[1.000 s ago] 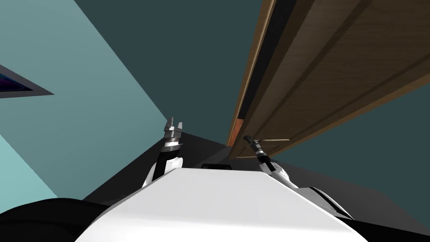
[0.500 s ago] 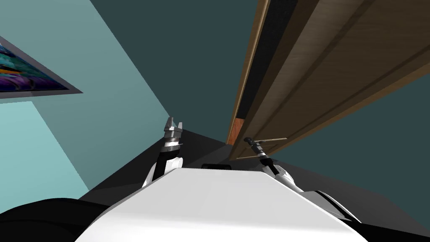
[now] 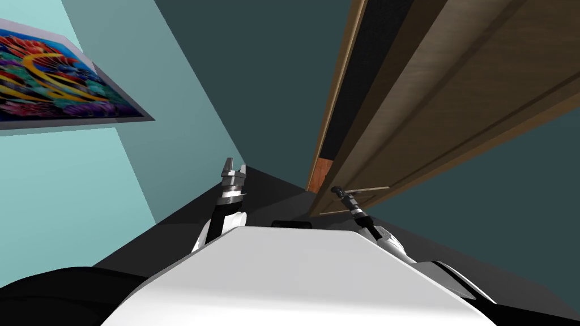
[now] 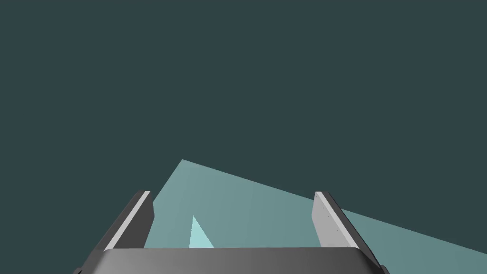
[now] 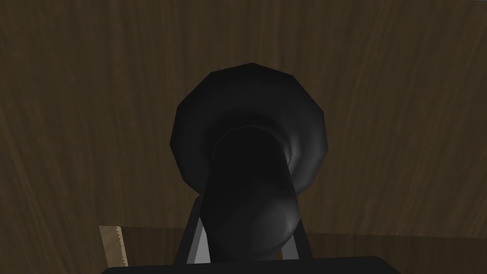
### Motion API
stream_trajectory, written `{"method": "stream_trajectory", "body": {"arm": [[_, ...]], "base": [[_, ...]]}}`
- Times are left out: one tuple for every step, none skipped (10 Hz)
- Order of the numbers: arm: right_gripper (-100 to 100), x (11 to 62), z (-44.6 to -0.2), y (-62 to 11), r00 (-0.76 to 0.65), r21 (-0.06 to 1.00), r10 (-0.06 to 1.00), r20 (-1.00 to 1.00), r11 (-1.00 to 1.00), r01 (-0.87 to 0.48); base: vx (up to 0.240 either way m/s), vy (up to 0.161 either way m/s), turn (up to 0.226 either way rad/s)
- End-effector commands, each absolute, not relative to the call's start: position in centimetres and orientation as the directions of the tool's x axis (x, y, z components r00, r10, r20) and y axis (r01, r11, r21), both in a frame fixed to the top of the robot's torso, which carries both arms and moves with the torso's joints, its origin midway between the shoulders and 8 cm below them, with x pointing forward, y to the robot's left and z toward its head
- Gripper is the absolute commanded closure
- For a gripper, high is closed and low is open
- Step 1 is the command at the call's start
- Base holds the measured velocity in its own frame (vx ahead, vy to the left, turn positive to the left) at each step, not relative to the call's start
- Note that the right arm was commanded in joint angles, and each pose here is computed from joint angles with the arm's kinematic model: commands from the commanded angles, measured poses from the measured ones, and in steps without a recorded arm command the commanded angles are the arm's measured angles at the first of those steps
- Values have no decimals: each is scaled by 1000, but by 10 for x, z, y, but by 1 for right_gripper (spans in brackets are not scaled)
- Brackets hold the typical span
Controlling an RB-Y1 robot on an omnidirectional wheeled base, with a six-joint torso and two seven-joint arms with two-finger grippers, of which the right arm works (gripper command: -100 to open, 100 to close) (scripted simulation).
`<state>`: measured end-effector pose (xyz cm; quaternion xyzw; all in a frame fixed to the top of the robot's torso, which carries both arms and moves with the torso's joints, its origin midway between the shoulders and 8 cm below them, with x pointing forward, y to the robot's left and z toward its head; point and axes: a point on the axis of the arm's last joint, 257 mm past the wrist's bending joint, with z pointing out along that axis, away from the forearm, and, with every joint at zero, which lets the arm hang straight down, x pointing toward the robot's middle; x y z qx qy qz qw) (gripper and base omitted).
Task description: Pull the door open
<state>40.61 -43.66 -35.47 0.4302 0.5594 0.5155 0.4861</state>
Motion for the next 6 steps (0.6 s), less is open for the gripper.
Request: {"method": "stream_trajectory", "body": {"arm": [[100, 397, -356, -439, -170, 995, 980, -101, 99, -17], [100, 393, -356, -441, -176, 995, 979, -101, 99, -18], [100, 388, -355, -443, -183, 995, 978, -101, 100, -19], [100, 385, -355, -444, -188, 995, 977, -102, 100, -19], [100, 387, -356, -440, -188, 995, 977, -97, 96, -17], [100, 382, -357, -441, -192, 995, 977, -96, 94, -15]], "base": [[-197, -130, 173], [-194, -124, 163], [-239, -105, 169], [-231, -92, 158], [-93, -39, 33], [-125, -59, 168]]}}
